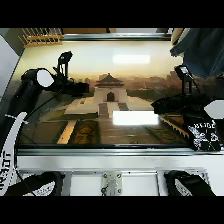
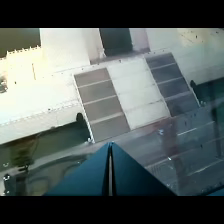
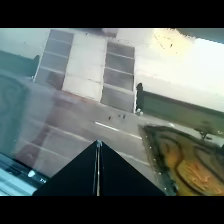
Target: Fold the clothes and pants, and hang the long-sleeved shirts on hangers.
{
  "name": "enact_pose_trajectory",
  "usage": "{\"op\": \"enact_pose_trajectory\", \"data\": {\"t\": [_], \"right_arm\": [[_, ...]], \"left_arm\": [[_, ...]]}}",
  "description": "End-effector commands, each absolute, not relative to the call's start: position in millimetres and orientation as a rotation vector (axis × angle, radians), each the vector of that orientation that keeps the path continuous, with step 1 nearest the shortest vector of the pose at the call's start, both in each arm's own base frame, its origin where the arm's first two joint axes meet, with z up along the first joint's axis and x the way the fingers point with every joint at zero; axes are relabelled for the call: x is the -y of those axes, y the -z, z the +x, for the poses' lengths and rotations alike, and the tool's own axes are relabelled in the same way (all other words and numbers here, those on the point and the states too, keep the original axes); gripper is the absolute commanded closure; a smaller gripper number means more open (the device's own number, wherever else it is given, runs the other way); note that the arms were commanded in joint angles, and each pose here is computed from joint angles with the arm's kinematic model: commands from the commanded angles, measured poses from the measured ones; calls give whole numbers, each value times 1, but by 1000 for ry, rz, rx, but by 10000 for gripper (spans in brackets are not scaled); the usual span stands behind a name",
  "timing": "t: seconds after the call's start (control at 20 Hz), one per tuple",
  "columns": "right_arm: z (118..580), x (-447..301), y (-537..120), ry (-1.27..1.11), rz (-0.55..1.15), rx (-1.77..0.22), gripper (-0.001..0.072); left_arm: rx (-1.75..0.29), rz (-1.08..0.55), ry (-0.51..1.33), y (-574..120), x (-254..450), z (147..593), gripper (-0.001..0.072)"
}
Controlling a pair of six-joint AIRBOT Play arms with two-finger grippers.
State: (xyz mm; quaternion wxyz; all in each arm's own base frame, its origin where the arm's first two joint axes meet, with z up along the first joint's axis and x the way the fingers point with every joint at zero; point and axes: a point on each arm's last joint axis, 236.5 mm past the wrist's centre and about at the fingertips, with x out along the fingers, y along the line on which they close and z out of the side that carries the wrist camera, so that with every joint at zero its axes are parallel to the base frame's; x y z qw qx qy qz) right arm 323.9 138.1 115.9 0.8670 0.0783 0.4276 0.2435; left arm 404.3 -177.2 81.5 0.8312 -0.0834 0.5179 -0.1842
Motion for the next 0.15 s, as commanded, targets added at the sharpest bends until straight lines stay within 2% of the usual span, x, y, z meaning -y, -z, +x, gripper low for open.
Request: {"op": "enact_pose_trajectory", "data": {"t": [0.0,0.1], "right_arm": [[323,-140,-116,-515,162,-897,692],[323,-140,-116,-515,162,-897,692]], "left_arm": [[-1098,-177,391,-81,178,404,702],[-1098,-177,391,-81,178,404,702]]}}
